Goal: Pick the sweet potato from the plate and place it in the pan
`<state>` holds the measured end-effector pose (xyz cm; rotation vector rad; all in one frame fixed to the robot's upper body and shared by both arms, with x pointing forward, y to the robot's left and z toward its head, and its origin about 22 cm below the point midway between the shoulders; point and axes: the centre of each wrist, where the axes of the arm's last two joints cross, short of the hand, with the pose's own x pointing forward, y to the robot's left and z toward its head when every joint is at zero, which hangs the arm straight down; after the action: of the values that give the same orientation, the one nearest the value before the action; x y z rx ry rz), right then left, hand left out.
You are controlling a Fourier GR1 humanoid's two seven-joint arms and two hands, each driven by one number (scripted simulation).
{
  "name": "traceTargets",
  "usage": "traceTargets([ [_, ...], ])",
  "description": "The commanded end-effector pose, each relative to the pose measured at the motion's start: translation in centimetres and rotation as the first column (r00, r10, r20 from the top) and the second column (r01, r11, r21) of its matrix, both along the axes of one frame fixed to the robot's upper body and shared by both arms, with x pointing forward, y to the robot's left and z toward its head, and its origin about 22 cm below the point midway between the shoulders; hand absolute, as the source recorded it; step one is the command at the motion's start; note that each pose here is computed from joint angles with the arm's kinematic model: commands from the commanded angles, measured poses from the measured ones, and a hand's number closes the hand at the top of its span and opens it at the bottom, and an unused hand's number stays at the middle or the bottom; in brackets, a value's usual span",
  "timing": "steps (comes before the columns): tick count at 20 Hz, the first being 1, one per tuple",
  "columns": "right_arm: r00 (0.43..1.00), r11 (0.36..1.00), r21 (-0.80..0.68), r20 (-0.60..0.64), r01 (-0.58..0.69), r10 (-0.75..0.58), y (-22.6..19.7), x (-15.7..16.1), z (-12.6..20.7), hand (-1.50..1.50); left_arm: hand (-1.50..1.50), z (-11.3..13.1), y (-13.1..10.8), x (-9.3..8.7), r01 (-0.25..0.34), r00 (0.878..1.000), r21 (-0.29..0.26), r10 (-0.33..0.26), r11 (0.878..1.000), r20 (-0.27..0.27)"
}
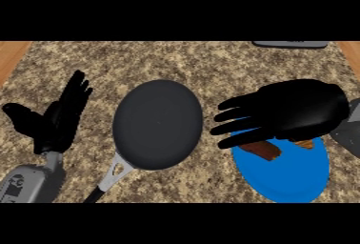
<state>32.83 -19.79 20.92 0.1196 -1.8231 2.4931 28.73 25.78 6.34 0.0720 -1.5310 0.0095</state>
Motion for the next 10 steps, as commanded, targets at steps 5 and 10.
traceTargets([
  [5, 0.985, 0.931, -0.339, 0.059, -0.132, 0.161, 1.2, -0.6, -2.9, -1.50, 0.00, 0.2, 0.7, -0.6, -0.018, 1.000, 0.002, 0.018, 1.000, 0.004],
  [10, 0.963, 0.916, -0.369, 0.147, -0.159, 0.226, -2.3, -0.3, -2.6, -1.50, 0.00, 0.3, 1.6, -0.7, -0.036, 0.999, -0.002, 0.036, 0.999, -0.016],
])
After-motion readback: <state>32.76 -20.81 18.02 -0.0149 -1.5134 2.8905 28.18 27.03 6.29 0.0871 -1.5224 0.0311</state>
